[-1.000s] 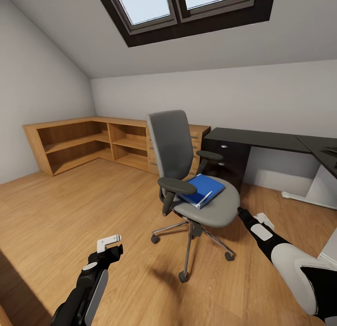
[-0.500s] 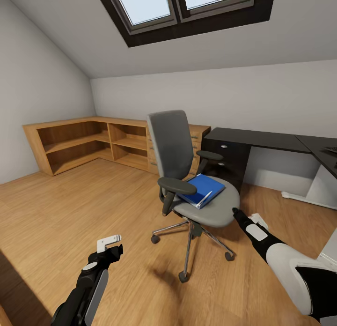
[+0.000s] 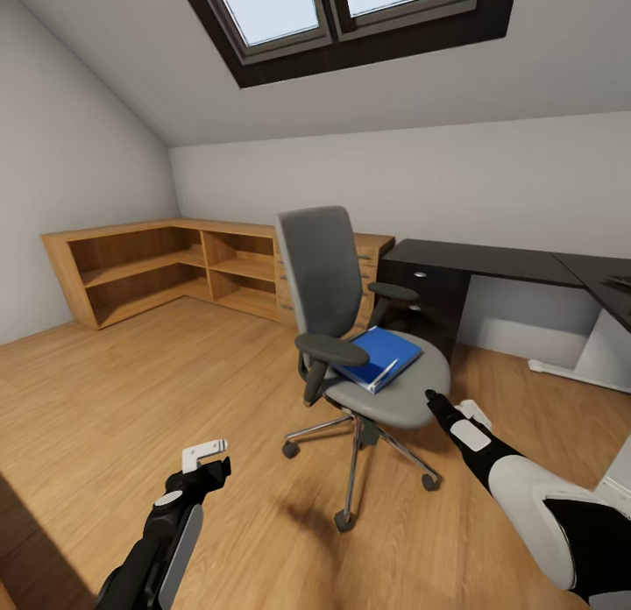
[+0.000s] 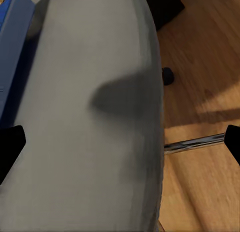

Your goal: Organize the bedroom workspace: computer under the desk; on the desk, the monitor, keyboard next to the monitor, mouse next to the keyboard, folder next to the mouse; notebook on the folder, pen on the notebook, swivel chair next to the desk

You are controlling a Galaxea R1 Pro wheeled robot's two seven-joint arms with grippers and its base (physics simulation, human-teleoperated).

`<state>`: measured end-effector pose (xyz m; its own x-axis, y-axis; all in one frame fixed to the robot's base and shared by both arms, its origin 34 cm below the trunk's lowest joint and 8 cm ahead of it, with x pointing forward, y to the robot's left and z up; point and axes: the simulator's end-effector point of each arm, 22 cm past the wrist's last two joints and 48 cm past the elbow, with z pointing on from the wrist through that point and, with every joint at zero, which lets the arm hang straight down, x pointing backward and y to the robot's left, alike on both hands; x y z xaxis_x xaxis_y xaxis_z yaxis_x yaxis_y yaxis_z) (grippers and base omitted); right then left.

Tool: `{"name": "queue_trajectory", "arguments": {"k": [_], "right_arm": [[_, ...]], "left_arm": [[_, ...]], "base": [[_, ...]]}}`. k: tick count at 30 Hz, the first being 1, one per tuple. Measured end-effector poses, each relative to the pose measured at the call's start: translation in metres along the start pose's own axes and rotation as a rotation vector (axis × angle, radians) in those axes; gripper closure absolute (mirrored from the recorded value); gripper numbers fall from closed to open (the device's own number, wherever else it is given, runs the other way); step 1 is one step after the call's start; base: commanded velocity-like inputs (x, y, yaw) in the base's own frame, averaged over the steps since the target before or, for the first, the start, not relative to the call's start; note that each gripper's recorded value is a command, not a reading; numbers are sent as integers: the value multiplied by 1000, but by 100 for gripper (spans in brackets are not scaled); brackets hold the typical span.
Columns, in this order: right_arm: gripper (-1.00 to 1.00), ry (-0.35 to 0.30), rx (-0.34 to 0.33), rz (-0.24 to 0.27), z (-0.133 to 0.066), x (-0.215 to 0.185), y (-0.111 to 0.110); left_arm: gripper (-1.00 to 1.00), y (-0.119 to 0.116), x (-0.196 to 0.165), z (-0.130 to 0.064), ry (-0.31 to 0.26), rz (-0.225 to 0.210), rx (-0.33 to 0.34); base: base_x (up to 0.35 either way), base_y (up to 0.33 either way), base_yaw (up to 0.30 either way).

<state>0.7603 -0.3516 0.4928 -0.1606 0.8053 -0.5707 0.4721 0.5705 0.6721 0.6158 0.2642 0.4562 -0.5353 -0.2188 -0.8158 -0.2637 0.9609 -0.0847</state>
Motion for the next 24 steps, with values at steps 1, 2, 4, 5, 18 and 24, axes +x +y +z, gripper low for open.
{"name": "queue_trajectory", "arguments": {"k": [1,2,4,5,18,24], "right_arm": [[-100,1,0,0,0,1,0],[-100,2,-1,0,0,1,1],[-100,3,-2,0,0,2,1],[-100,3,-2,0,0,2,2],[-100,6,0,2,0,4,1],[-100,4,0,-1,0,4,1]], "left_arm": [[-100,0,0,0,0,0,0],[-100,0,0,0,0,1,1],[-100,-2,0,0,-1,4,4],[-100,-3,0,0,-1,6,6],[-100,-6,1,-1,-1,14,10],[-100,-7,2,0,2,15,10]], "base": [[243,0,0],[271,0,0],[287,0,0],[299,0,0],[315,0,0],[226,0,65]]}}
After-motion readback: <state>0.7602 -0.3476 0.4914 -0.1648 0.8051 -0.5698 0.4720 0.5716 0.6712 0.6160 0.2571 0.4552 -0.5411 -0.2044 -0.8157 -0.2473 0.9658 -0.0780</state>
